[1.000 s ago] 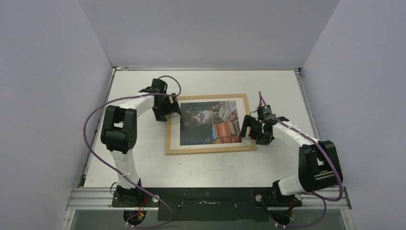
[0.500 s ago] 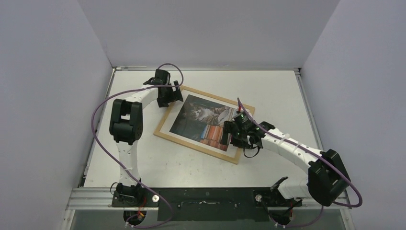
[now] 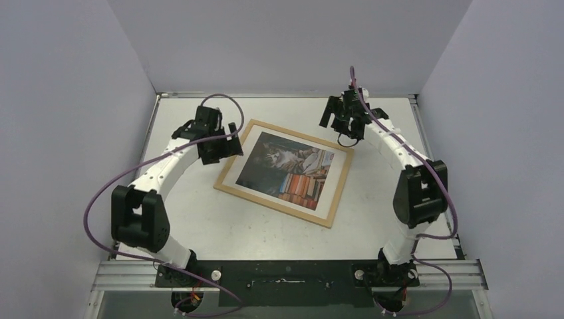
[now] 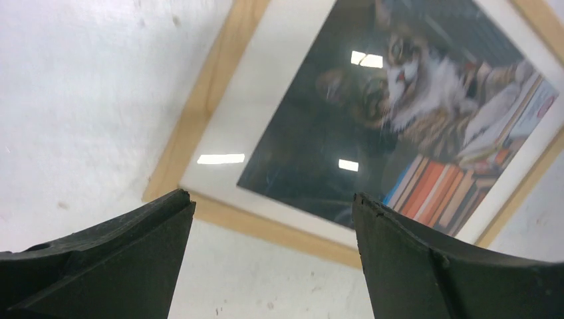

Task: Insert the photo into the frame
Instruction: Adjust the photo frame at the center of the board.

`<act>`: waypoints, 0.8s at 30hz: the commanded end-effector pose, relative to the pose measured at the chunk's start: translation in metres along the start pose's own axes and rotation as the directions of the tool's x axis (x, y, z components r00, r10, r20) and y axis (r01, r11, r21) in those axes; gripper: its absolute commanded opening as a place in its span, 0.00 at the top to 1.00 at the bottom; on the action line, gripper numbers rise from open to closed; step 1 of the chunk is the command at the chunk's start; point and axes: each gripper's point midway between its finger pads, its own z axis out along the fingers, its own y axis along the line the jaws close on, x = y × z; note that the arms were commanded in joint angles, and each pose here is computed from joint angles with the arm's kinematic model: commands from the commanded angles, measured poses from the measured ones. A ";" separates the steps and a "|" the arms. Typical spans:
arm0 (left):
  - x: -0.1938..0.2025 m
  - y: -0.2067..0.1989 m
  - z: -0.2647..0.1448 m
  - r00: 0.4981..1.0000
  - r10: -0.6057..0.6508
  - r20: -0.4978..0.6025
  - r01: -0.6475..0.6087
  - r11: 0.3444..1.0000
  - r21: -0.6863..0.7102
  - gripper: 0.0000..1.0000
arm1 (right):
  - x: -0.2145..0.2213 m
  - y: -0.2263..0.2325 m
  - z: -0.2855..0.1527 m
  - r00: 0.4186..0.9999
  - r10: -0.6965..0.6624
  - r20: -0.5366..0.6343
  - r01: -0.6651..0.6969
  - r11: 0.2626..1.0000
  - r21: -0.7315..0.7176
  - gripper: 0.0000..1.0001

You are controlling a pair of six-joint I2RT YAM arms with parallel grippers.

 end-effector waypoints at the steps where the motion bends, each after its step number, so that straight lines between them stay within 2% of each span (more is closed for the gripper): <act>1: 0.078 0.008 -0.014 0.985 -0.068 -0.160 0.072 0.997 0.021 0.12 | -0.022 0.005 0.045 0.999 -0.042 -0.021 0.041 0.998 -0.048 0.08; 6: 0.135 0.002 -0.018 0.971 -0.079 -0.227 0.093 0.994 0.054 0.12 | -0.022 -0.002 0.089 0.996 -0.049 -0.070 0.044 0.997 -0.065 0.08; 10: 0.157 -0.003 -0.007 0.962 -0.098 -0.256 0.124 0.988 0.087 0.12 | -0.010 -0.010 0.107 0.990 -0.071 -0.122 0.064 0.996 -0.060 0.08; 19: 0.169 -0.002 0.027 0.950 -0.113 -0.293 0.141 0.987 0.077 0.12 | 0.037 -0.034 0.129 0.954 -0.125 -0.273 0.103 0.990 -0.094 0.07; 24: 0.154 -0.007 0.041 0.953 -0.103 -0.285 0.133 0.987 0.088 0.12 | 0.062 -0.036 0.121 0.929 -0.140 -0.341 0.097 0.985 -0.141 0.07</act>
